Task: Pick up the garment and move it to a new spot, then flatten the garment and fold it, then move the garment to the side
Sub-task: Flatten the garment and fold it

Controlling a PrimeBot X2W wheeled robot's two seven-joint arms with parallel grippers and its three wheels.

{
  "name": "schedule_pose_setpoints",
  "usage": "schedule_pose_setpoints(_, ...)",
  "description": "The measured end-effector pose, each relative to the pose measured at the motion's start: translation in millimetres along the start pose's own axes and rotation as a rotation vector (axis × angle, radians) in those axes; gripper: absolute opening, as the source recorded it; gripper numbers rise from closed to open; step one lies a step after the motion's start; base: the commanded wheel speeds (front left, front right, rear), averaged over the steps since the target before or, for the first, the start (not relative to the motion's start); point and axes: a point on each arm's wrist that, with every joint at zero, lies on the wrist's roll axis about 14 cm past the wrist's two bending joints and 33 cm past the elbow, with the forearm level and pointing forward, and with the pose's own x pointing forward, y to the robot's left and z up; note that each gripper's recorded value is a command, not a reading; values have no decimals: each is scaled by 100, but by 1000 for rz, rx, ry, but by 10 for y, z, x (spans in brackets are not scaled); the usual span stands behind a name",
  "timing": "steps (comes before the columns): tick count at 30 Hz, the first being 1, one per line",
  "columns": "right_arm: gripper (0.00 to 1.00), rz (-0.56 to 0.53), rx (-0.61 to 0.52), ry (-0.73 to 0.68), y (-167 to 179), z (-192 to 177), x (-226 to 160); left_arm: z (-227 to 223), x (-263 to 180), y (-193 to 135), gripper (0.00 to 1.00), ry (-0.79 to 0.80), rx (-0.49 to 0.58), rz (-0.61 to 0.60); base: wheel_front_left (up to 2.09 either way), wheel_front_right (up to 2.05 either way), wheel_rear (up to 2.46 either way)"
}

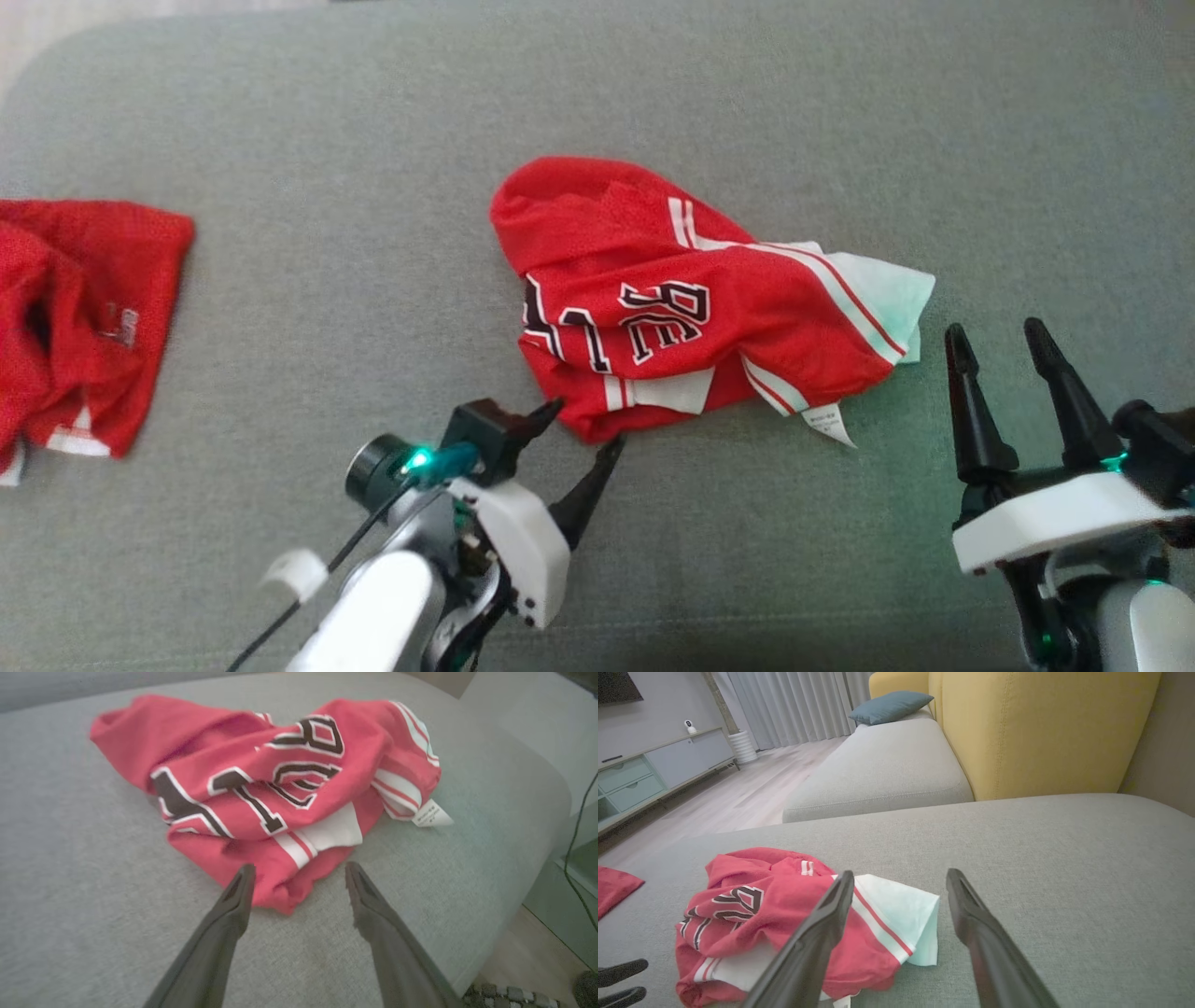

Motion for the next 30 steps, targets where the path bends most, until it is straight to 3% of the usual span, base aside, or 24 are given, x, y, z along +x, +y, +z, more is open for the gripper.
schedule_pose_setpoints(12,100,-60,9,14,-211,-91,72,-302,403,-4,100,141,67,-83,0,0,0)
schedule_pose_setpoints(13,100,-63,11,19,-221,-108,71,-320,412,-3,90,143,83,-86,0,0,0)
schedule_pose_setpoints(15,100,-66,12,19,-230,-120,71,-299,442,15,11,124,92,-84,0,0,0)
schedule_pose_setpoints(16,100,-67,13,19,-233,-123,70,-273,454,27,0,110,97,-83,0,0,0)
schedule_pose_setpoints(24,100,-57,30,3,-202,-82,57,266,410,36,0,-114,116,-65,0,0,0)
schedule_pose_setpoints(30,100,-34,39,-22,-126,-1,38,853,138,37,0,-304,171,-43,0,0,0)
